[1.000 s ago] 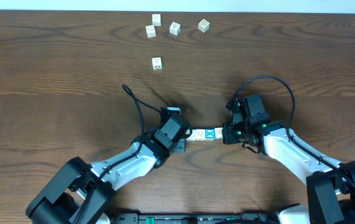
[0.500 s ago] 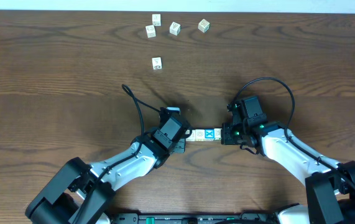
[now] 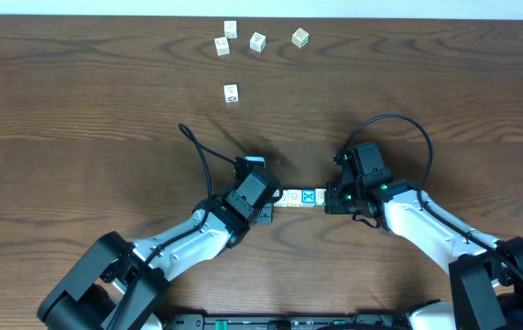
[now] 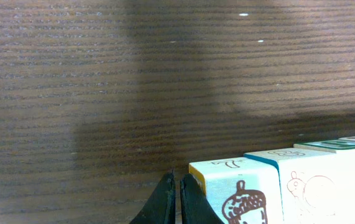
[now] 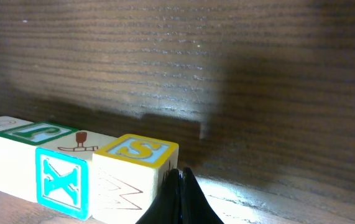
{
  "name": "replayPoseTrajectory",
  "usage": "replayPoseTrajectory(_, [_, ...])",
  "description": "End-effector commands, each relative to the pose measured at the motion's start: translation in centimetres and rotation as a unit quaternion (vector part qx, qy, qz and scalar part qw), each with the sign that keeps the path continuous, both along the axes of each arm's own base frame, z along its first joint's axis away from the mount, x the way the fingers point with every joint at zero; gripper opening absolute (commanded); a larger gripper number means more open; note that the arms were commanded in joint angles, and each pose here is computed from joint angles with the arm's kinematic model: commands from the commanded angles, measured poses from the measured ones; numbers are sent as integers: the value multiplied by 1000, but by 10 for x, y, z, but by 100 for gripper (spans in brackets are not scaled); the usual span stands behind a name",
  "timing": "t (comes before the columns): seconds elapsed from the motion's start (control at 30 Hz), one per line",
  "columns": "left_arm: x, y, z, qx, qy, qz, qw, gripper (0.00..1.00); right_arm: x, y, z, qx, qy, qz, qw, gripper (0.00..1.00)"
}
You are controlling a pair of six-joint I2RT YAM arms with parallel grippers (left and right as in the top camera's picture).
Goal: Lift 5 blocks
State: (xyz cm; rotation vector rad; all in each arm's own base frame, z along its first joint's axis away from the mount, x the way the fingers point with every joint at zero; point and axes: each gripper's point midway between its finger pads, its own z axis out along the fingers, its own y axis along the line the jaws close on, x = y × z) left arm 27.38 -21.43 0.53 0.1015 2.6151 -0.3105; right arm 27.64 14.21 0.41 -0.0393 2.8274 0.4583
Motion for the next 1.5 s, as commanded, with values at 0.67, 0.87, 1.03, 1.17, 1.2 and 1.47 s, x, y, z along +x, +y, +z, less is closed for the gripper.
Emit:
replayPoseTrajectory(0.67, [-3, -28, 17, -62, 2, -31, 998, 7, -11, 37, 20, 70, -6, 69, 995, 1])
replayPoseTrajectory(0.87, [-5, -32, 17, -70, 6, -37, 997, 7, -12, 37, 22, 71, -7, 71, 995, 1])
replayPoseTrajectory(1.03, [-4, -32, 18, -71, 5, -37, 997, 7, -14, 40, 23, 80, -5, 76, 994, 1])
replayPoseTrajectory(1.17, [-4, -32, 18, -71, 5, -37, 997, 7, -17, 45, 23, 80, -5, 85, 993, 1])
replayPoseTrajectory(1.2, [-4, -32, 18, -71, 5, -37, 997, 7, -18, 47, 24, 81, -6, 88, 993, 1])
replayPoseTrajectory(1.47, [-4, -32, 18, -72, 5, -37, 997, 7, -19, 54, 25, 81, -11, 100, 992, 1])
